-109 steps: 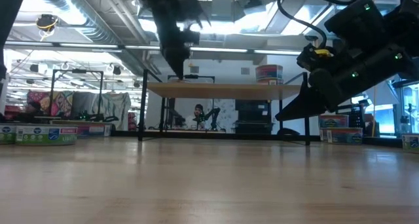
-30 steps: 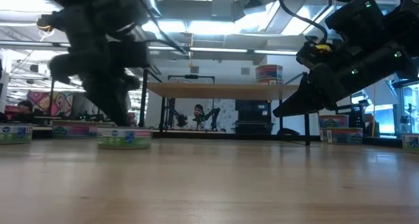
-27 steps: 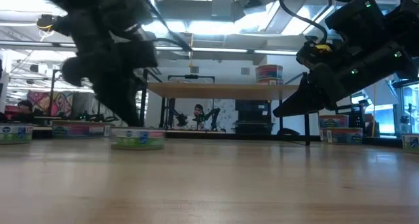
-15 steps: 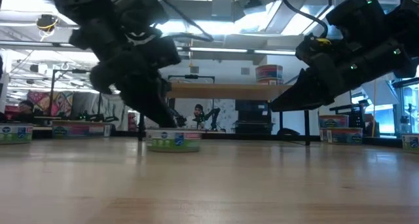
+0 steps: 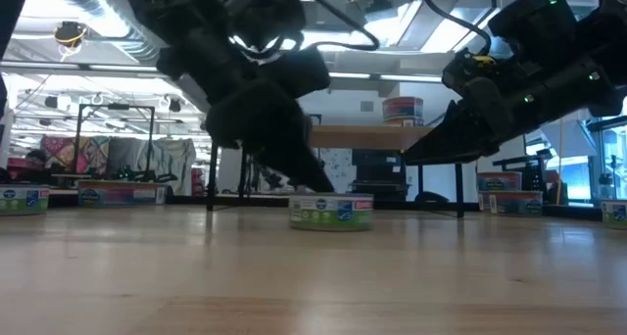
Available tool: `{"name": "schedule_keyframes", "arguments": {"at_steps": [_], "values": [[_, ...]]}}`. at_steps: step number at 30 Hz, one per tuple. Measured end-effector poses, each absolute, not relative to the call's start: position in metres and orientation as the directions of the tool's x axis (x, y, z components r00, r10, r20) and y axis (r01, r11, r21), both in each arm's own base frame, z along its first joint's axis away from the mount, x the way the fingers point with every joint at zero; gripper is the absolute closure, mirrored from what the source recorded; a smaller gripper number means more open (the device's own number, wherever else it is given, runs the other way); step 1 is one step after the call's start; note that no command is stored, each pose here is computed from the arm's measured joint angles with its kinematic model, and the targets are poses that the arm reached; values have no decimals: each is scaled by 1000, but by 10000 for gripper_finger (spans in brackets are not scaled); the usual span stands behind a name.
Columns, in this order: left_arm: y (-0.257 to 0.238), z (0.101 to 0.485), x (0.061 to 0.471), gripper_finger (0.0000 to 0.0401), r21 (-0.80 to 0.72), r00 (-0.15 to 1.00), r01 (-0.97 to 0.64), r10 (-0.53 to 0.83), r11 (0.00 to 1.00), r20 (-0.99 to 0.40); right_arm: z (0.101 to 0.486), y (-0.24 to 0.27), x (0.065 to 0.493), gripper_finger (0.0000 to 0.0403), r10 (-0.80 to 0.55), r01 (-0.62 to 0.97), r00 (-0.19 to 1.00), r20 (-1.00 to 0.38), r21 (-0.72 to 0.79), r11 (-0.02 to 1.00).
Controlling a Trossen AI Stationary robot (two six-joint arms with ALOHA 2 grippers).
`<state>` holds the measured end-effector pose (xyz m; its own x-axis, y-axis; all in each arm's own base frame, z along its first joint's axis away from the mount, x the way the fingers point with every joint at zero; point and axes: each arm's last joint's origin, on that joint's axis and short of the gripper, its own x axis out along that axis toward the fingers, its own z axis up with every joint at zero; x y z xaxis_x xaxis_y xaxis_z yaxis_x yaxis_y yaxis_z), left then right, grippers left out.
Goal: Stack canned seafood by type on shelf
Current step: Stack the green white tuna can on top of the green white tuna can on the shelf
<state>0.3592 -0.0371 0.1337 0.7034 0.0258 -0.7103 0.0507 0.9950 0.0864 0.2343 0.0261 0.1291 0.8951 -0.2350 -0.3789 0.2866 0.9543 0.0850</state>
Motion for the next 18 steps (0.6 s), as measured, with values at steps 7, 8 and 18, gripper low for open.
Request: {"name": "schedule_keyframes", "arguments": {"at_steps": [7, 8, 18], "values": [[-38, 157, 368, 343, 75, 724, 36, 26, 997, -690, 131, 26, 235, 221, -234, 285, 901, -365, 92, 954], [-38, 159, 367, 330, 77, 705, 36, 29, 996, -708, 131, 26, 235, 221, -234, 285, 902, -364, 93, 954], [-34, 197, 345, 193, -6, 623, -39, 19, 999, -782, 133, 28, 237, 218, -197, 250, 915, -351, 114, 961]]}}
